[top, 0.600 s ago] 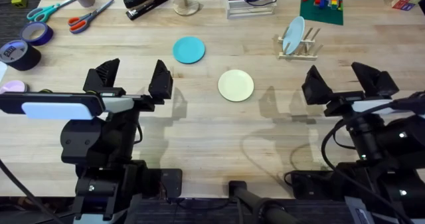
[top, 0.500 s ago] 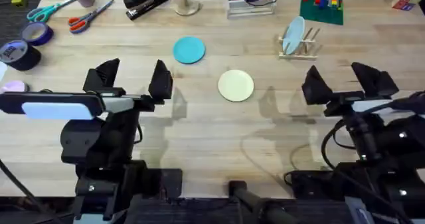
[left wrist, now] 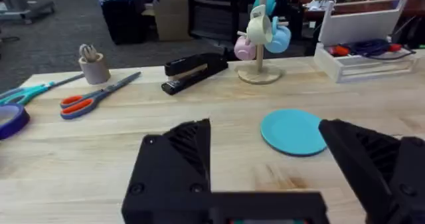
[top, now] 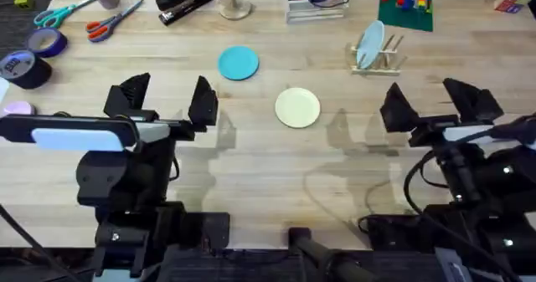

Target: Pick up the plates from the table one by one and place each into a slot on the dish rack.

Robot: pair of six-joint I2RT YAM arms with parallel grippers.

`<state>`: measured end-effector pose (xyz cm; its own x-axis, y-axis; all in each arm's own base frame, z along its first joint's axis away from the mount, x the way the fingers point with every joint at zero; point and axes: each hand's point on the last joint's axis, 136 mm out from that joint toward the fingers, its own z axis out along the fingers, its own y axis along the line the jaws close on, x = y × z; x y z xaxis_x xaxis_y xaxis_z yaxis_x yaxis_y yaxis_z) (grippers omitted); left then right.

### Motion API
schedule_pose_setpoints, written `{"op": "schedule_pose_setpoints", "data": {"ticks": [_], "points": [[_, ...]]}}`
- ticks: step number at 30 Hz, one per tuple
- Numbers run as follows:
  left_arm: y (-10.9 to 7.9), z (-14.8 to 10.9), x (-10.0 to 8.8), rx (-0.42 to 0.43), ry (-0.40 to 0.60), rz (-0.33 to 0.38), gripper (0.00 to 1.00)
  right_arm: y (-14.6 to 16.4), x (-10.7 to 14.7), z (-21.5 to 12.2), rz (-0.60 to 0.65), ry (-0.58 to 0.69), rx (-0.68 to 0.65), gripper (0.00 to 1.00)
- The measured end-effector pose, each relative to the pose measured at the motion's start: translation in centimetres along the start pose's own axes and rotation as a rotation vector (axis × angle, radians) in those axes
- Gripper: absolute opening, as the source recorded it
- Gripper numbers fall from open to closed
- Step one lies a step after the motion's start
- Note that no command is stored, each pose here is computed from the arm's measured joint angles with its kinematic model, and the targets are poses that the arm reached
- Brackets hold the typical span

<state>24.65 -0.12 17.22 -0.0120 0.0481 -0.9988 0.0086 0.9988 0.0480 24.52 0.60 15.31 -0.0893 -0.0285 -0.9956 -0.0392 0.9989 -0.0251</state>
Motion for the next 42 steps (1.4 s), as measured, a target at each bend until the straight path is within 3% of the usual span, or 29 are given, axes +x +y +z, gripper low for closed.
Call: {"op": "schedule_pose_setpoints", "data": {"ticks": [7, 11, 16, 20, 32, 36, 42], "points": [[0.0, -0.7, -0.4, 0.004, 0.067, 0.038, 0.993, 0.0, 0.0, -0.5, -0.007, 0.045, -0.001, 0.995], [0.2, -2.2, -3.9, 0.006, 0.082, 0.04, 0.994, 0.0, -1.3, -1.9, -0.004, 0.117, -0.003, 0.995], [0.3, -3.9, -9.1, 0.009, 0.122, 0.01, 0.993, 0.0, -6.4, -4.1, -0.003, 0.144, -0.004, 0.994], [0.1, -4.1, -11.6, 0.036, 0.226, -0.005, 0.993, -0.1, -9.6, -5.1, 0.0, 0.223, -0.007, 0.993], [-0.9, -0.8, -17.0, 0.113, 0.564, -0.08, 0.993, 0.3, -12.2, -2.4, 0.024, 0.615, -0.054, 0.992], [-1.5, 1.0, -17.7, 0.142, 0.645, -0.112, 0.993, 1.0, -12.0, -1.3, 0.066, 0.725, -0.091, 0.993], [-1.9, 3.2, -17.3, 0.165, 0.72, -0.134, 0.993, 1.6, -11.4, 0.6, 0.14, 0.812, -0.104, 0.993]]}}
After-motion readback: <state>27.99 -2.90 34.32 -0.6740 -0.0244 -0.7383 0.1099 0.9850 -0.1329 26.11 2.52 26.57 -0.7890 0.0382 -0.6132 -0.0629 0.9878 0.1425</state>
